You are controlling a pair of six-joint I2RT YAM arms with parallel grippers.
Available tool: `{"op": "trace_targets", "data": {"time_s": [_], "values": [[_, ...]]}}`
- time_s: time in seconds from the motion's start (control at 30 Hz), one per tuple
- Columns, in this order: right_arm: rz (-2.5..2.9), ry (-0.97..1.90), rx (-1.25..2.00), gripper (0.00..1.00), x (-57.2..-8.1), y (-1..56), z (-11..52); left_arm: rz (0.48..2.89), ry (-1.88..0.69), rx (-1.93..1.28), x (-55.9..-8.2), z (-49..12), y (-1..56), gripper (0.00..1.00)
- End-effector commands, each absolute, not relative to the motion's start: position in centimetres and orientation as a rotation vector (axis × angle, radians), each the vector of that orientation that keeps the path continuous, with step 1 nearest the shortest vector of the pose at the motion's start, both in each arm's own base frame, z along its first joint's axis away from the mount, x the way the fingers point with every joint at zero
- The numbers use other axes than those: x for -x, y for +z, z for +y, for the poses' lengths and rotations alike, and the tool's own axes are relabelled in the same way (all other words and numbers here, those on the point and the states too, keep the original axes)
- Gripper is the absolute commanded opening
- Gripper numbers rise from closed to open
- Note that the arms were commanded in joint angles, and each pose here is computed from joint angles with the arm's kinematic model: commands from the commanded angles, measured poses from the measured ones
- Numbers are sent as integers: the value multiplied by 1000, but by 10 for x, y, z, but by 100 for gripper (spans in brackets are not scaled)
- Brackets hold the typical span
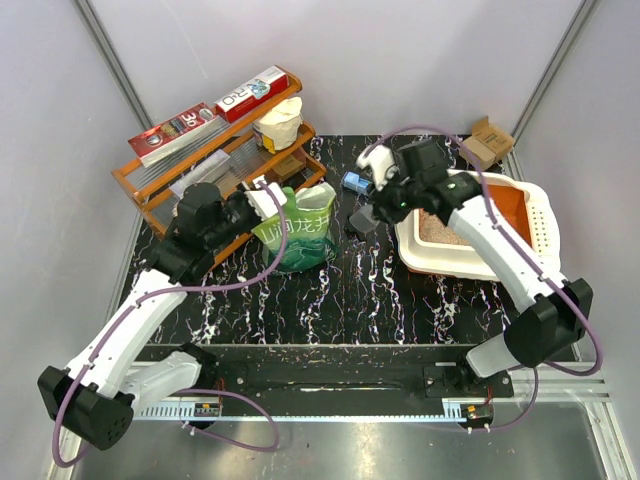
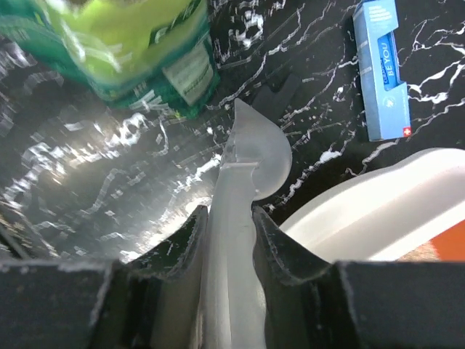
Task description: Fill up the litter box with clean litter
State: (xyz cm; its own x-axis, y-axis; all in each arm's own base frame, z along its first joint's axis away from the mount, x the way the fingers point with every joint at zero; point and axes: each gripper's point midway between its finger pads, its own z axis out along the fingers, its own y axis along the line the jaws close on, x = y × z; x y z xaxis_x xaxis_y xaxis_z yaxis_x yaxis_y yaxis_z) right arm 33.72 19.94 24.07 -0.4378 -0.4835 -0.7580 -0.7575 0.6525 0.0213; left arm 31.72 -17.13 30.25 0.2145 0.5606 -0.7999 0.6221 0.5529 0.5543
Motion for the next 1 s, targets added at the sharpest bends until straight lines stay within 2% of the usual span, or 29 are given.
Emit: {"op": "trace_targets", "data": {"time_s": [0.0,0.13,0.37,0.43,0.63,0.77,0.97], "values": [[1974,24,1258,0,-352,220,196,1384,-2,-959,-318,-151,340,0],[1915,-291,1283,0,-381,207,187,1376,5,-952,-318,-148,343,0],[1861,-401,1396,1,-391,189,181,1368,-6,-957,-315,-149,341,0],[1814,-375,1443,6,-387,182,185,1364,-8,-953,-316,-149,342,0],[1671,-323,1604,8,-368,145,190,1361,-26,-957,-317,-153,346,0],[1667,-340,1667,13,-356,124,183,1358,-44,-963,-315,-155,347,0],[1644,-189,1729,22,-323,125,185,1362,-61,-968,-313,-158,345,0]]}}
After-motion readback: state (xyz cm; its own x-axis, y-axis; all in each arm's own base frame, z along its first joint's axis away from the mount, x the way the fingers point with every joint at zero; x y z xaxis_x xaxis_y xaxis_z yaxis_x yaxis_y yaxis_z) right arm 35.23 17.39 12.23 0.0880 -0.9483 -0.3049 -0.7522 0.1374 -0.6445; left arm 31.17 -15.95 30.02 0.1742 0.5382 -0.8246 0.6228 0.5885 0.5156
